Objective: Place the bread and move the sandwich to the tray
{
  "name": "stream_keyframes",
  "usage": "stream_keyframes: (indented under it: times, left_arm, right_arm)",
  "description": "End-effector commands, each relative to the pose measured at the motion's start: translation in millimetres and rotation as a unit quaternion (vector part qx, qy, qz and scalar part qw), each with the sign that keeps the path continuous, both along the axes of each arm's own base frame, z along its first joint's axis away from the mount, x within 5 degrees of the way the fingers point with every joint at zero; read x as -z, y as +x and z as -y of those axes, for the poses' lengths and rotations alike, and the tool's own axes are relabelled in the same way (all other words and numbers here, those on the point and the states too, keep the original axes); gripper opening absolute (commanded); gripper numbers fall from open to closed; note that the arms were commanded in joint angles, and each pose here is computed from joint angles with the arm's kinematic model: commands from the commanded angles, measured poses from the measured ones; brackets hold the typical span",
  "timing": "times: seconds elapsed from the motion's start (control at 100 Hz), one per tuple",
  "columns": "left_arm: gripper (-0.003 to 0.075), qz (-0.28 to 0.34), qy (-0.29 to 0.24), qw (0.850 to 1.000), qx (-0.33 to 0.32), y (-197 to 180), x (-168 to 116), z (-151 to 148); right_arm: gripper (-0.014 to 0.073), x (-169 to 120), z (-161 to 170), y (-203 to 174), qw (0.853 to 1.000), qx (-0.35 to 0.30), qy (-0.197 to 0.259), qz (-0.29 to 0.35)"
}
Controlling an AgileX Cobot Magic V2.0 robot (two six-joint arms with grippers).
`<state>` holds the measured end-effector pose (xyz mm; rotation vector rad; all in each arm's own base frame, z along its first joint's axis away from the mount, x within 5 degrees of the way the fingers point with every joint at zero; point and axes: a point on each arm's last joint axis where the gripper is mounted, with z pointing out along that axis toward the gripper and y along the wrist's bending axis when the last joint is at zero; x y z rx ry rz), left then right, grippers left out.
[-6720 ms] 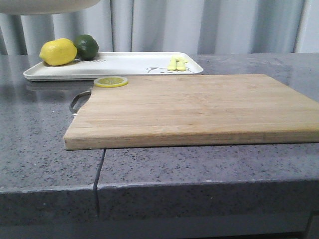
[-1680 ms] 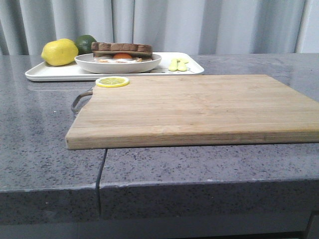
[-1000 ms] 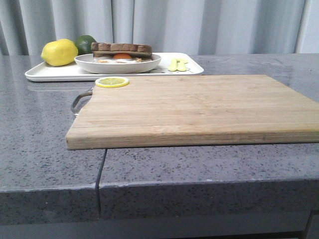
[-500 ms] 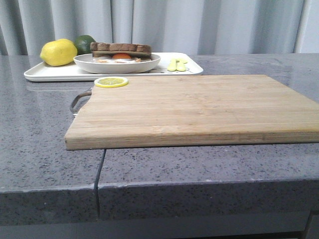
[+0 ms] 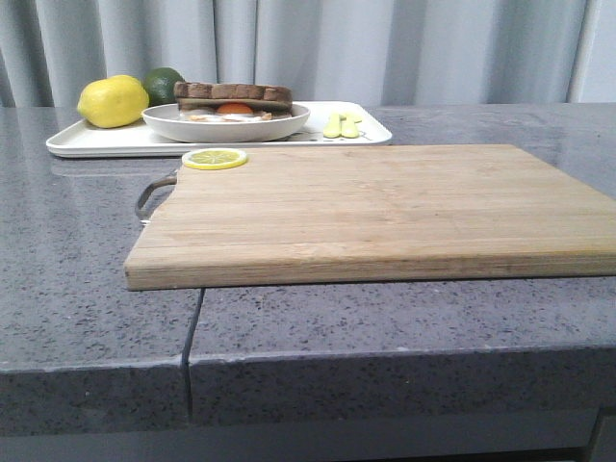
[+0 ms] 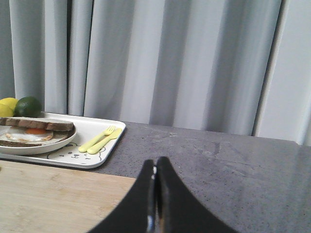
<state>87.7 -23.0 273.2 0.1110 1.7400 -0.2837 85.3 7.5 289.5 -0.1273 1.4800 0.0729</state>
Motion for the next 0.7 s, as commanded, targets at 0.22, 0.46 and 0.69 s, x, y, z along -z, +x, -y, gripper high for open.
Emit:
stream_keyframes:
  times: [0.22, 0.46, 0.69]
  left_arm:
    - [-0.002, 0.047, -0.017, 0.999, -0.009, 1, -16, -1]
    - [-0.0019, 0.047, 0.005, 0.999, -0.009, 1, -10, -2]
    - [-0.002, 0.087, 0.072, 0.993, -0.041, -8, 11, -10]
  right_arm:
    - [-0.007, -9, 0, 0, 1.0, 0.004, -0.015, 0.022]
    - [-0.007, -9, 0, 0, 1.0, 0.004, -0.015, 0.022]
    - [-0.007, -9, 0, 0, 1.0, 0.004, -0.015, 0.022]
